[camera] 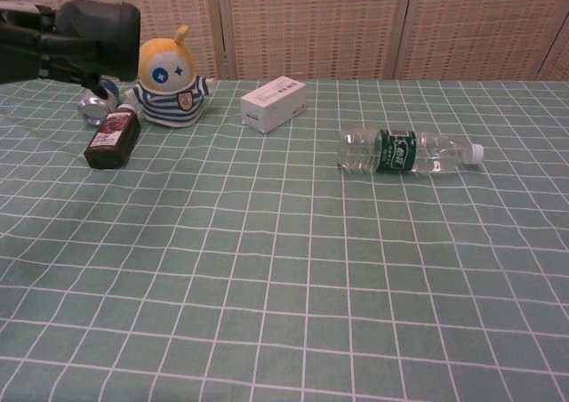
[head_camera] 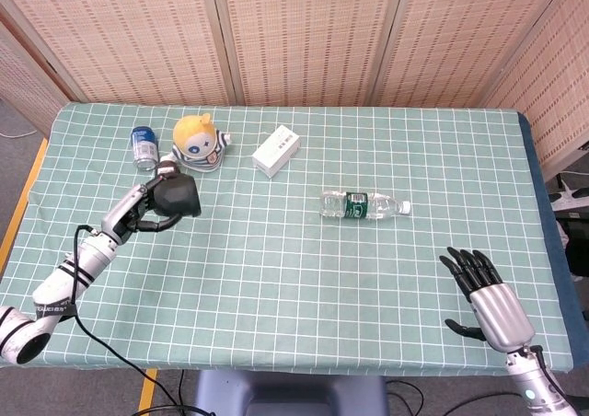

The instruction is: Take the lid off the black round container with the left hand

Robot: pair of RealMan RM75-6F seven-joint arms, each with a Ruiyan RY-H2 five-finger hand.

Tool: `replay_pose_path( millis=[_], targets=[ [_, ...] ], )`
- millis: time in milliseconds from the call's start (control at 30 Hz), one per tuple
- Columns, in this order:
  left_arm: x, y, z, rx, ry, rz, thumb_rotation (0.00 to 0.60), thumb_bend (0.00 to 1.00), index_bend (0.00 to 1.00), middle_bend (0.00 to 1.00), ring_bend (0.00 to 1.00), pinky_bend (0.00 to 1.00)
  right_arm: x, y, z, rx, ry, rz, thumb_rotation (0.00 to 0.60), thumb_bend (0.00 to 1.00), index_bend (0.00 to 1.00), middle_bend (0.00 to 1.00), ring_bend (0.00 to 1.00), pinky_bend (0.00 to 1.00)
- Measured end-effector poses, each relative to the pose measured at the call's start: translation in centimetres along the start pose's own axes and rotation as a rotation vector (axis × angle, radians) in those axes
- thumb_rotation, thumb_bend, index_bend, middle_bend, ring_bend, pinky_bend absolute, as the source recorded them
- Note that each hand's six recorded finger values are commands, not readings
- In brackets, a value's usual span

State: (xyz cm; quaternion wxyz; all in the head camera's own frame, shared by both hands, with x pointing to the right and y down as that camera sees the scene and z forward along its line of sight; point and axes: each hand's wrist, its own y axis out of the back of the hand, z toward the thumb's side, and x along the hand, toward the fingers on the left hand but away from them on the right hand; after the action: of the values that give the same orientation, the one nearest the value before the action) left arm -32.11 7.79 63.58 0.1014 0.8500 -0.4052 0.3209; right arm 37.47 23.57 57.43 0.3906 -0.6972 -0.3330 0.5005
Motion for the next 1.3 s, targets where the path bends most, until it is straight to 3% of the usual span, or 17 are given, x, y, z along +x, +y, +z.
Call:
replay_pose_path(
  millis=[100, 233, 400, 533, 667, 767, 900, 1000, 1100, 1200, 1300],
  targets=[
    [-0.2, -0.6, -1.7, 0.151, 0.118, -0.074, 0.6, 0.34, 0.77, 0.8, 0.52, 0.42, 0.1, 0.2, 0.0, 0.009, -0.004, -0.019, 0.6, 0.0, 0.0, 0.0, 0.0, 0.0],
    [-0.3, -0.4, -3.0, 0.356, 0.193, -0.121, 0.6, 0.34, 0.79, 0.81, 0.53, 0.44, 0.1, 0.3, 0.0, 0.008, -0.003, -0.022, 0.6, 0.0, 0.0, 0.0, 0.0, 0.0],
    [-0.3, 0.2, -3.8, 0.732, 0.223, -0.165, 0.6, 0.34, 0.82, 0.84, 0.55, 0.53, 0.1, 0.2, 0.1, 0.007, 0.0, -0.015, 0.6, 0.0, 0.0, 0.0, 0.0, 0.0],
    [-0.3, 0.6, -3.9, 1.055, 0.205, -0.154, 0.6, 0.34, 0.82, 0.83, 0.56, 0.56, 0.2, 0.4, 0.0, 0.007, 0.0, -0.016, 0.6, 0.0, 0.0, 0.0, 0.0, 0.0],
    [0.2, 0.7, -3.1, 1.376, 0.186, -0.07, 0.6, 0.34, 0.82, 0.83, 0.56, 0.58, 0.3, 0.5, 0.1, 0.003, 0.002, -0.014, 0.6, 0.0, 0.0, 0.0, 0.0, 0.0],
    [0.6, 1.0, -2.2, 1.606, 0.223, 0.048, 0.6, 0.34, 0.82, 0.83, 0.57, 0.62, 0.4, 0.5, 0.1, -0.004, 0.006, -0.01, 0.6, 0.0, 0.0, 0.0, 0.0, 0.0],
    [0.2, 2.2, -1.6, 1.837, 0.416, 0.213, 0.6, 0.34, 0.82, 0.84, 0.58, 0.64, 0.5, 0.6, 0.2, -0.008, 0.012, -0.011, 0.6, 0.0, 0.0, 0.0, 0.0, 0.0],
    [-1.1, 3.0, -1.8, 1.908, 0.62, 0.294, 0.6, 0.34, 0.82, 0.84, 0.59, 0.65, 0.6, 0.6, 0.3, -0.009, 0.014, -0.009, 0.6, 0.0, 0.0, 0.0, 0.0, 0.0],
    [-2.7, 3.7, -2.3, 1.927, 0.8, 0.323, 0.6, 0.35, 0.82, 0.84, 0.6, 0.65, 0.6, 0.6, 0.3, -0.008, 0.014, -0.007, 0.6, 0.0, 0.0, 0.0, 0.0, 0.0],
    [-3.3, 3.6, -2.3, 1.922, 0.849, 0.324, 0.6, 0.35, 0.82, 0.84, 0.59, 0.64, 0.6, 0.5, 0.3, -0.007, 0.012, -0.005, 0.6, 0.0, 0.0, 0.0, 0.0, 0.0],
    [-2.8, 2.8, -2.4, 1.857, 0.787, 0.294, 0.6, 0.35, 0.81, 0.83, 0.59, 0.64, 0.6, 0.5, 0.2, -0.006, 0.01, -0.006, 0.6, 0.0, 0.0, 0.0, 0.0, 0.0]
  ],
)
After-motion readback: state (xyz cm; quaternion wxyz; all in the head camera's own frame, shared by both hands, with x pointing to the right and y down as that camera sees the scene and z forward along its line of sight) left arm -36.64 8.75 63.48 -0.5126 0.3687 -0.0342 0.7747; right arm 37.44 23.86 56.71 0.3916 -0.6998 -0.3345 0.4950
